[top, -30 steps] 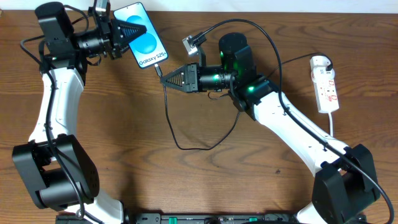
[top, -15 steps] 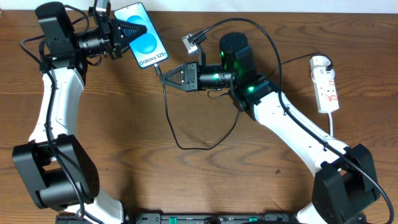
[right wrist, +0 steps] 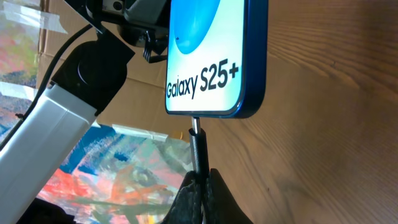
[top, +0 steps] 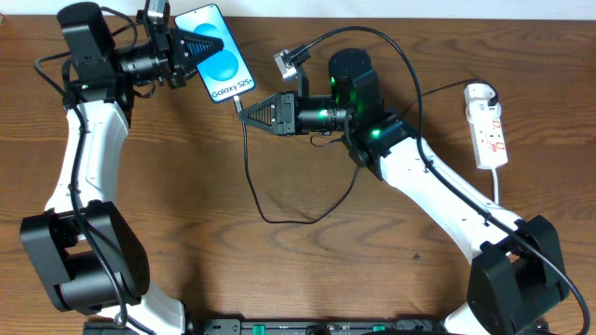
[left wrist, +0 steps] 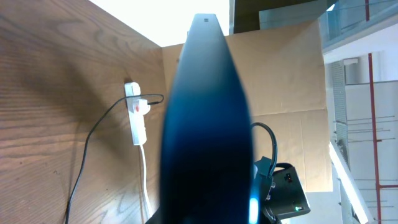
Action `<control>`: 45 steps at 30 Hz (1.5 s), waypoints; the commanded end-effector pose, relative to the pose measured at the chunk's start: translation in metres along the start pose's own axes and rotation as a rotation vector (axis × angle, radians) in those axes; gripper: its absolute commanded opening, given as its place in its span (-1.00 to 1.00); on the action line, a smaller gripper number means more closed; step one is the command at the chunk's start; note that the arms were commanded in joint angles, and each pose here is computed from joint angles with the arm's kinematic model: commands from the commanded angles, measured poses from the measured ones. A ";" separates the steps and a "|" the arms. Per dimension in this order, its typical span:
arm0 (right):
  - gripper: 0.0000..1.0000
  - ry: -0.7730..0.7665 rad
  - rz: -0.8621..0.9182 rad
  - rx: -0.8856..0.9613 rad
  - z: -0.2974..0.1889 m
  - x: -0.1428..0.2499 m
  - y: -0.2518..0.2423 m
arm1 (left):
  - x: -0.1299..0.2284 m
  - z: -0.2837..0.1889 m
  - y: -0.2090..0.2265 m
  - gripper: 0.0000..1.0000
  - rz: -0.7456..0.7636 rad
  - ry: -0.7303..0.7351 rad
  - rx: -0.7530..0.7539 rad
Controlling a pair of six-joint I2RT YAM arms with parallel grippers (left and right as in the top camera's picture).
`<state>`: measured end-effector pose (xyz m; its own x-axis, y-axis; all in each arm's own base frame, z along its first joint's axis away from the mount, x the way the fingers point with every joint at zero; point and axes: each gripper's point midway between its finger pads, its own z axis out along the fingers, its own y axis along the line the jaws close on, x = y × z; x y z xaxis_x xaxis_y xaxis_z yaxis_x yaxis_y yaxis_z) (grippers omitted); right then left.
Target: Plug charger to phone and switch on socket
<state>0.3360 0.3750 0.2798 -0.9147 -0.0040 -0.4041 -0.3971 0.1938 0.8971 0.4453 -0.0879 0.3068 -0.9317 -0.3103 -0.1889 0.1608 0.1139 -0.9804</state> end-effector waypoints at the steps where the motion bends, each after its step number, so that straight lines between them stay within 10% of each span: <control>1: -0.98 -0.051 -0.002 0.019 -0.008 -0.012 -0.001 | 0.009 0.001 -0.021 -0.86 0.055 0.044 0.033; 34: -0.98 -0.099 -0.023 0.025 -0.013 -0.024 -0.001 | 0.013 0.001 -0.023 -0.86 0.090 0.065 0.047; 45: -0.80 -0.056 0.003 0.311 -0.021 0.001 -0.067 | -0.020 -0.037 -0.010 -0.86 0.203 -0.099 -0.026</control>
<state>0.3496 0.3517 0.2291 -0.9422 0.0330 -0.3335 -0.2927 0.4036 0.8669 0.4444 -0.0758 0.3084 -0.9057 -0.3068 -0.2924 0.2606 0.1410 -0.9551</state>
